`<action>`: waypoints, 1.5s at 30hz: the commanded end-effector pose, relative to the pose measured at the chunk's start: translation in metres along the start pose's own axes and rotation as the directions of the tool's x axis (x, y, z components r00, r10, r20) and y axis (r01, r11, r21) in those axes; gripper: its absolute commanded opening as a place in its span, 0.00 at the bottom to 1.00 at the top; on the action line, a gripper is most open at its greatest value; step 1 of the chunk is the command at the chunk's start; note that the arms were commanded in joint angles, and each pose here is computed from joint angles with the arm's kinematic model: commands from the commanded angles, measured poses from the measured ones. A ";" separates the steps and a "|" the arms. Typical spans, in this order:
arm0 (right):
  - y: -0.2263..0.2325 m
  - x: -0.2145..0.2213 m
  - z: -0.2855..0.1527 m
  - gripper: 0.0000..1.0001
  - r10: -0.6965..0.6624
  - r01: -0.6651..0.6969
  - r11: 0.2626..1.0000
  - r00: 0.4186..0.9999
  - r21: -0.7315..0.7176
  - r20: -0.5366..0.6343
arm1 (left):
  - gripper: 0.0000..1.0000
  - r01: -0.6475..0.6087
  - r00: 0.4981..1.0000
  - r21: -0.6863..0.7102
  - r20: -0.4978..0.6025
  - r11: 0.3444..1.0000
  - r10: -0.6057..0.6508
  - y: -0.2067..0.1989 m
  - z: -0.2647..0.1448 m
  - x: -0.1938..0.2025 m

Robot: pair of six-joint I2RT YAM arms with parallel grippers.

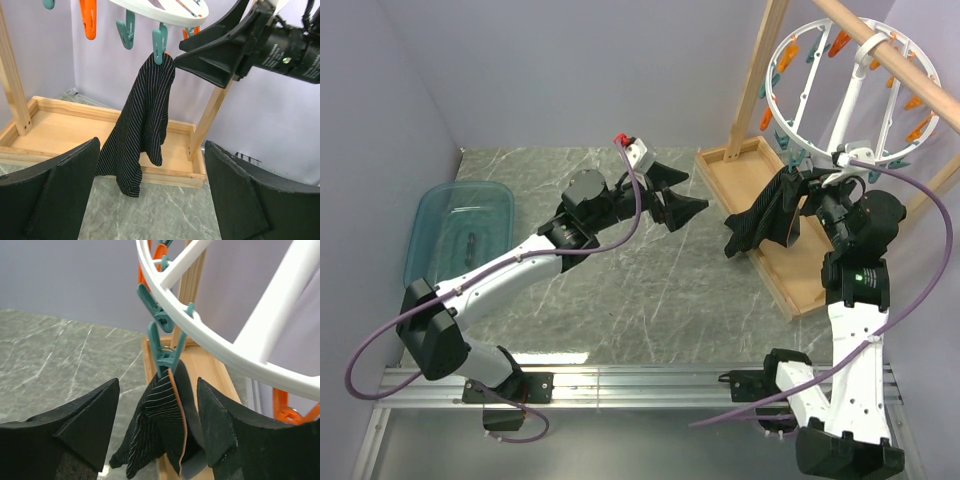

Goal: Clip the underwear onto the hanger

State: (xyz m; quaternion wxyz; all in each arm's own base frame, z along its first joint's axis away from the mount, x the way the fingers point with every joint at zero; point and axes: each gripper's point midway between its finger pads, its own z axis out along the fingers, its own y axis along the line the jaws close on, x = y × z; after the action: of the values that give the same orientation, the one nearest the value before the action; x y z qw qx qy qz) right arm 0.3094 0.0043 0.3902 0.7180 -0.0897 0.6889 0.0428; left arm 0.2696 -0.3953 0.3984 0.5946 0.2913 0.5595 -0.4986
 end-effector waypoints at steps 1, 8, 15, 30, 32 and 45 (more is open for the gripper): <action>0.014 -0.031 -0.014 0.70 -0.001 0.002 1.000 1.000 -0.019 0.021 | 0.90 -0.023 0.998 0.063 0.065 0.998 0.019 -0.011 0.008 -0.024; -0.007 -0.013 -0.051 0.69 -0.104 0.124 0.971 0.989 0.206 -0.105 | 0.90 -0.001 0.997 0.107 0.073 0.994 -0.007 -0.014 0.012 -0.027; -0.062 0.015 -0.076 0.61 -0.177 0.242 0.837 0.968 0.491 -0.175 | 0.90 0.017 0.998 0.127 0.054 0.992 -0.025 -0.014 0.016 -0.029; -0.108 0.009 -0.046 0.62 -0.204 0.209 0.830 0.977 0.516 -0.069 | 0.90 0.020 0.997 0.158 0.072 0.987 -0.032 -0.012 0.033 -0.033; -0.099 0.002 -0.038 0.63 -0.238 0.224 0.858 0.971 0.461 -0.030 | 0.90 0.016 0.997 0.160 0.072 0.987 -0.028 -0.012 0.034 -0.032; -0.093 -0.011 0.001 0.29 -0.233 0.207 0.913 0.972 0.351 0.032 | 0.89 -0.036 0.994 0.142 0.105 0.989 0.021 -0.005 0.034 -0.041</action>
State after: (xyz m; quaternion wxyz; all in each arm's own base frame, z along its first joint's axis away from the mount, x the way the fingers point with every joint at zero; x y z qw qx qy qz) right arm 0.3273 -0.0923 0.3639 0.7049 -0.0297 0.6901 -0.1613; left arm 0.2845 -0.4241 0.4061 0.5694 0.3109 0.5357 -0.5405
